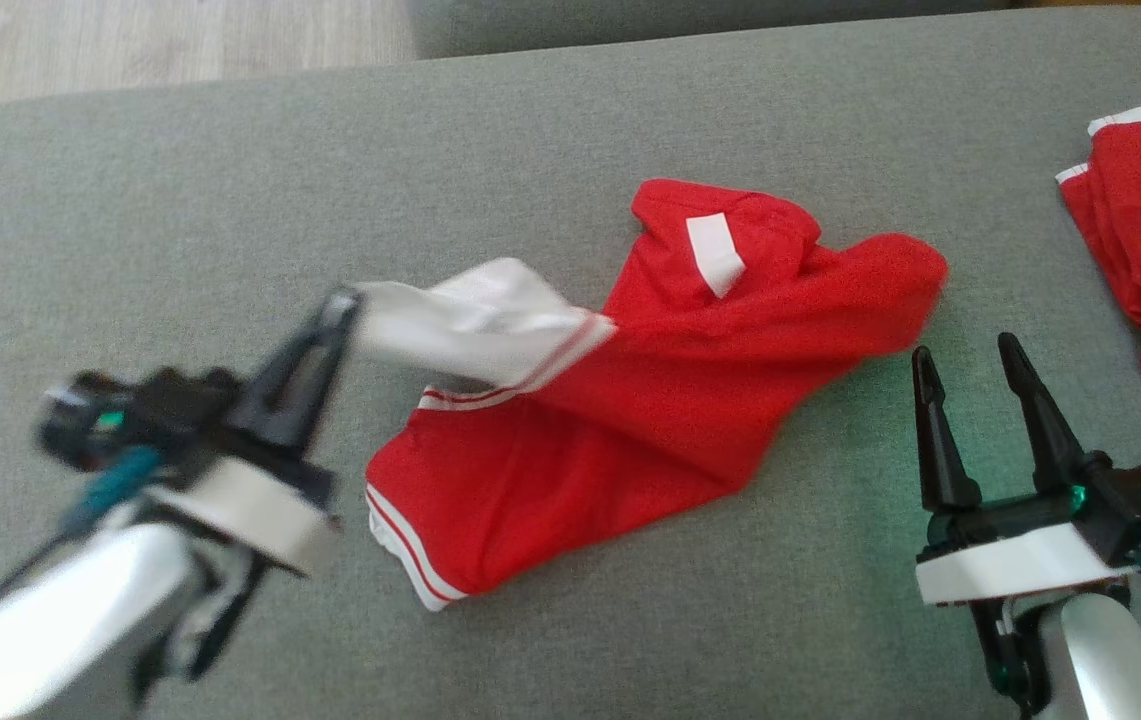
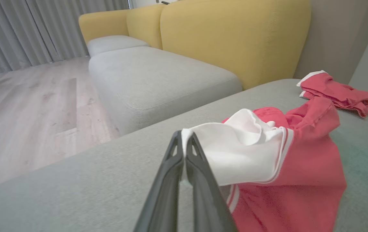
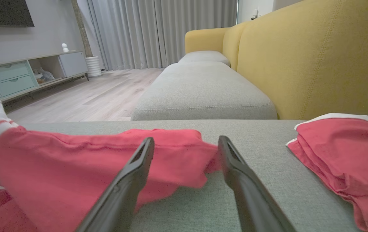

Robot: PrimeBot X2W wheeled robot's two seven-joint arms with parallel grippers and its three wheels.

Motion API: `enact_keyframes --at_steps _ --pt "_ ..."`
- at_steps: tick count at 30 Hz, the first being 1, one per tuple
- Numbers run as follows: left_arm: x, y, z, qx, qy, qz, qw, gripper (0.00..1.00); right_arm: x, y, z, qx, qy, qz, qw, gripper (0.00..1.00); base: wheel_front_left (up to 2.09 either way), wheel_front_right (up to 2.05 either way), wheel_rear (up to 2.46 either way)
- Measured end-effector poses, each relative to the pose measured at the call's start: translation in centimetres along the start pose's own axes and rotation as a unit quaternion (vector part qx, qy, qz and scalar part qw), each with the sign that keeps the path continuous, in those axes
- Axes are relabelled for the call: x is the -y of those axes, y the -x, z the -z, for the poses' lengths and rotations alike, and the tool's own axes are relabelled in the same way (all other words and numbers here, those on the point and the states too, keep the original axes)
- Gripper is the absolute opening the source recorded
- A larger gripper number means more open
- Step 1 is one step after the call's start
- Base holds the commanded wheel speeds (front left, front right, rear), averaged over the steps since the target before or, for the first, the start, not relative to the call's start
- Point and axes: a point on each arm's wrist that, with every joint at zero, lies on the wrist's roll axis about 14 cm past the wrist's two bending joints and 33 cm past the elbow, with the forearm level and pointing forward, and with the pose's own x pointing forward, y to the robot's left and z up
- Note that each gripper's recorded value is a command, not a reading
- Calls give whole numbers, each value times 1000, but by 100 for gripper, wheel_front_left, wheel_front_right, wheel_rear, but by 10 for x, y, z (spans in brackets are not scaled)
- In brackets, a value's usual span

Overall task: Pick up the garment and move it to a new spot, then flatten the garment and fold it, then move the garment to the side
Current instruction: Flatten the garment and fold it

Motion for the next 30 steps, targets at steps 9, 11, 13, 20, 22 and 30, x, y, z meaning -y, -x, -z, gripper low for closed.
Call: enact_keyframes --at_steps 9,11,13,20,22,30 --pt "-73 42 -24 17 -24 -100 995 0 -4 -2 2 -3 -2 -6 1000 100 0 0 0" --pt "-84 47 -27 19 -32 -114 993 0 -6 -1 5 -8 -3 -8 1000 100 0 0 0" --pt "-96 53 -26 14 -44 -128 991 0 -7 -1 8 -12 -2 -11 1000 100 0 0 0" --pt "-124 64 -20 10 -47 -172 984 0 -11 -2 23 -34 -6 -23 999 100 0 0 0" --pt "-133 67 -16 4 -58 -185 981 0 -14 0 33 -51 -9 -31 998 100 0 0 0" --pt "-143 70 -12 2 -68 -194 979 0 -43 -1 57 -91 -25 -87 992 100 0 0 0"
